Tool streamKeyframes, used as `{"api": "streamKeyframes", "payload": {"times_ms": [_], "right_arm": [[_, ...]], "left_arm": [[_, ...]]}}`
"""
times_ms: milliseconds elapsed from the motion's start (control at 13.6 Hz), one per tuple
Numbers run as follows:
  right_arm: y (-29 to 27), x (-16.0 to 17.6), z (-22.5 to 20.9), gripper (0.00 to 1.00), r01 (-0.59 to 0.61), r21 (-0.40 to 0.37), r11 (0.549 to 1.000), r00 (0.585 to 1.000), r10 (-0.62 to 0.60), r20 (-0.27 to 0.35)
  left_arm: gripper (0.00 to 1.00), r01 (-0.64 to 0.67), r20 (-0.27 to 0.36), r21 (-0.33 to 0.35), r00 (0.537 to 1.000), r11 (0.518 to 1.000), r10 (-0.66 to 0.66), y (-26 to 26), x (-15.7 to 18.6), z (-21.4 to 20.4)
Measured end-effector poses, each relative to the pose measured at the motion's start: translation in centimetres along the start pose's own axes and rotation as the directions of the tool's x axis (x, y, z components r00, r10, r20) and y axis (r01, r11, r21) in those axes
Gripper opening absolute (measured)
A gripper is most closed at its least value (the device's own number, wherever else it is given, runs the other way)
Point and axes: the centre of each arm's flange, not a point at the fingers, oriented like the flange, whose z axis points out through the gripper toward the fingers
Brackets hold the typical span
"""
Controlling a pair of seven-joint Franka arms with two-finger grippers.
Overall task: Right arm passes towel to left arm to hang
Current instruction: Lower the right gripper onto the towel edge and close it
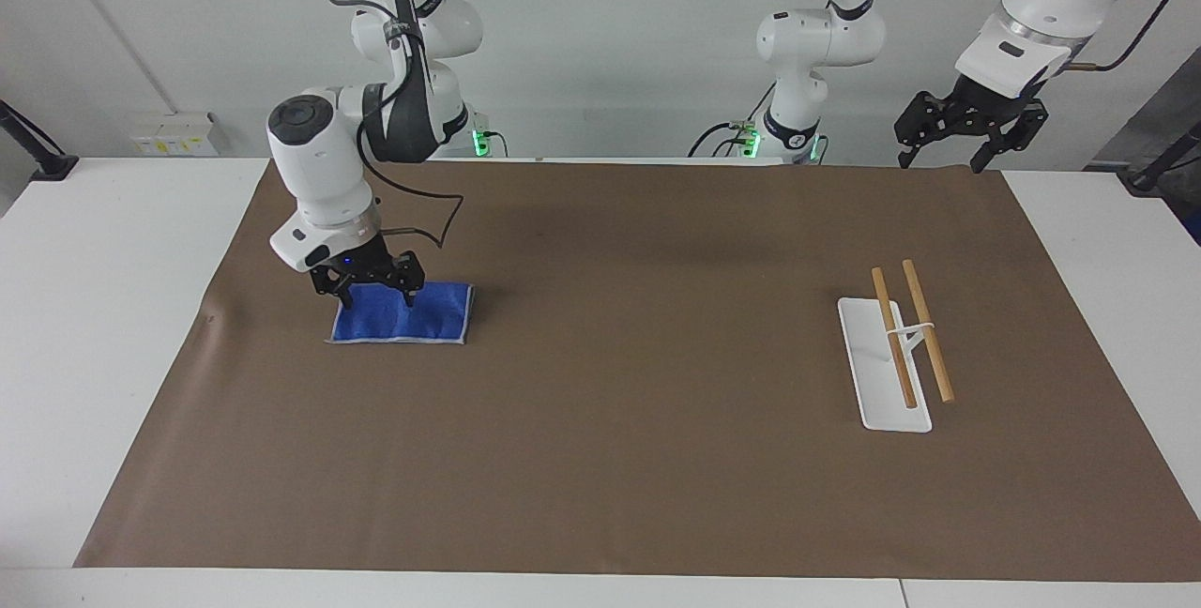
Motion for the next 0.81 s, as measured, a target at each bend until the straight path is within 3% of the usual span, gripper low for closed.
{"api": "streamKeyframes", "payload": {"times_ms": [295, 811], "right_arm": [[0.1, -1.4, 5.3, 1.0, 0.087, -0.001, 0.996, 0.996, -0.087, 0.018], [0.3, -3.3, 7.4, 1.0, 0.111, 0.018, 0.994, 0.992, -0.112, 0.056]], "left_arm": [[1.0, 0.0, 0.0, 0.0, 1.0, 1.0, 0.0, 0.0, 0.0, 0.0], [1.0, 0.0, 0.0, 0.0, 1.0, 1.0, 0.0, 0.0, 0.0, 0.0]]}}
